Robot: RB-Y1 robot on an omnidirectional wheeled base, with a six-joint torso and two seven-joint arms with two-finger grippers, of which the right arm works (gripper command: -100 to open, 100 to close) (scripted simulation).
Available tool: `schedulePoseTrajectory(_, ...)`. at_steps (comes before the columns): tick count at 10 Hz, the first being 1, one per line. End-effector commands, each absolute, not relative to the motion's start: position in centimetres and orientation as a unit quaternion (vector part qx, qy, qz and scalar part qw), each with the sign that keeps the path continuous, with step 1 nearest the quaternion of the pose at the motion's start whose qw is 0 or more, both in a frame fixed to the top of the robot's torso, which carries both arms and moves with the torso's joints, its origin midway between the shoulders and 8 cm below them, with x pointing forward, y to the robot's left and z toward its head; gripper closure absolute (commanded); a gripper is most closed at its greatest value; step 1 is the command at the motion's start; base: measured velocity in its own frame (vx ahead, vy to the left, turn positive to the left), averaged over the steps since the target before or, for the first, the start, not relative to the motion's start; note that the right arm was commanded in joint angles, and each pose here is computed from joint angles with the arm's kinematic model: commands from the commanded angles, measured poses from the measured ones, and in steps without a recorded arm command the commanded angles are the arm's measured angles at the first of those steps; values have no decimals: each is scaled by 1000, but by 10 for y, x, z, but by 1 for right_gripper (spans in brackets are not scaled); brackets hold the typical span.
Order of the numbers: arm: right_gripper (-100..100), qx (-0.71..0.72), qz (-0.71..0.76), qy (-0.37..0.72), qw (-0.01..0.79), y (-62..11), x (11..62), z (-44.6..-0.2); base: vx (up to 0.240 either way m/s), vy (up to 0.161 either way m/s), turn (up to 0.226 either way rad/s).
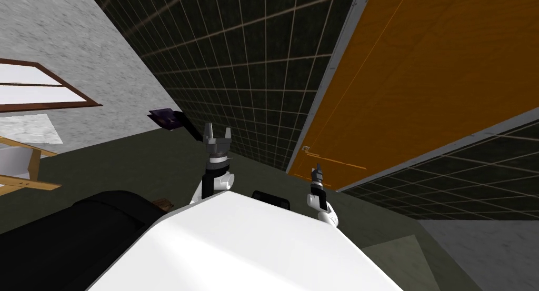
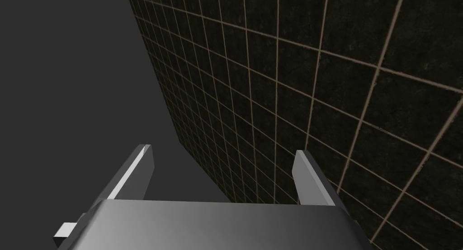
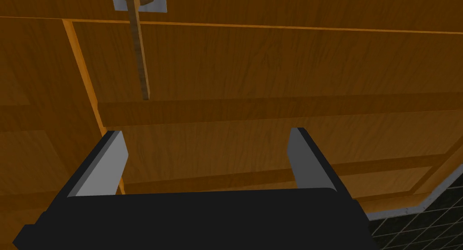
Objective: Pull the door open
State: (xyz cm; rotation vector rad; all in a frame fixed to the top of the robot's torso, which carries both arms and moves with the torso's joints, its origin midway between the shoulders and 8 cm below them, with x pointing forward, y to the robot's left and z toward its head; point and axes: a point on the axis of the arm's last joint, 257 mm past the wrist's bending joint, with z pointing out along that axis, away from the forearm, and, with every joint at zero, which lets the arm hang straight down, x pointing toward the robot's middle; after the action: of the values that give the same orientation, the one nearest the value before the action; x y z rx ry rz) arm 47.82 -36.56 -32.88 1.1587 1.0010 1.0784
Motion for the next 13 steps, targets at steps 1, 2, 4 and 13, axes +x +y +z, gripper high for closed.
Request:
schedulePoseTrajectory(1,-100,506,460,432,588,-368,477,-338,46,-23,87)
schedulePoseTrajectory(2,-100,511,458,432,585,-370,476,-344,62,-30,125)
schedulePoseTrajectory(4,-100,517,455,433,582,-372,476,-350,57,-37,66)
schedulePoseTrajectory(13,-100,554,436,434,560,-383,468,-389,53,-33,77)
